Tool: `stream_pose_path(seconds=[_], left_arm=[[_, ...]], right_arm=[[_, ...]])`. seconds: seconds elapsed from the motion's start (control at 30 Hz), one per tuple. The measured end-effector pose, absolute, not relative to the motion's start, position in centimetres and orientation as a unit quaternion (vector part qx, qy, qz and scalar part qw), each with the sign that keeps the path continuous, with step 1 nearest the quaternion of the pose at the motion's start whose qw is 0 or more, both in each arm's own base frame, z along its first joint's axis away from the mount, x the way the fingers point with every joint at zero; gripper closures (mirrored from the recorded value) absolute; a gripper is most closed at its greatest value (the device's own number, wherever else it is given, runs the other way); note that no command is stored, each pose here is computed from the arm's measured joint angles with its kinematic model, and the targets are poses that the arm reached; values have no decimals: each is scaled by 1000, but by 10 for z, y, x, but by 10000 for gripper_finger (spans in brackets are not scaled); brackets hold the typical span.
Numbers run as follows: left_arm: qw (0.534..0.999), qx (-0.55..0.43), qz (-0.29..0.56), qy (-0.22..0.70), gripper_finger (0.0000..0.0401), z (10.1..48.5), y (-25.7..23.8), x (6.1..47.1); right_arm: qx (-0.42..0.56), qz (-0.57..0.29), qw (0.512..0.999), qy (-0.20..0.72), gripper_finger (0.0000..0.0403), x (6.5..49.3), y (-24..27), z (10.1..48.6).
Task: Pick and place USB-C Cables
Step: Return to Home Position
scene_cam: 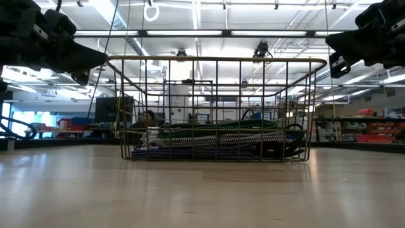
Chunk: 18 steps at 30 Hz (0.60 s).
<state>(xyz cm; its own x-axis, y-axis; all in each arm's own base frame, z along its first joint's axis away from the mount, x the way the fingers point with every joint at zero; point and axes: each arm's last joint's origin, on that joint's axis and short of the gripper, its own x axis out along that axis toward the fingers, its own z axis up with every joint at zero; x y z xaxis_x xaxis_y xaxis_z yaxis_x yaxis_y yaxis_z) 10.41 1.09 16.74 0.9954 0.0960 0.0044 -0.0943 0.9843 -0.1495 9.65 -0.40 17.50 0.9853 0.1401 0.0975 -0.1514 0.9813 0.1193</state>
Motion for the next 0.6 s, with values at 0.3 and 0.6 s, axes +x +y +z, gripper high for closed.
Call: stream_pose_path(seconds=[0.3, 0.6], left_arm=[[996, -73, 48, -6, 363, 167, 11, 104], [996, -73, 48, -6, 362, 167, 11, 104]], right_arm=[[63, 74, 994, -45, 376, 97, -4, 175], [63, 74, 994, -45, 376, 97, -4, 175]])
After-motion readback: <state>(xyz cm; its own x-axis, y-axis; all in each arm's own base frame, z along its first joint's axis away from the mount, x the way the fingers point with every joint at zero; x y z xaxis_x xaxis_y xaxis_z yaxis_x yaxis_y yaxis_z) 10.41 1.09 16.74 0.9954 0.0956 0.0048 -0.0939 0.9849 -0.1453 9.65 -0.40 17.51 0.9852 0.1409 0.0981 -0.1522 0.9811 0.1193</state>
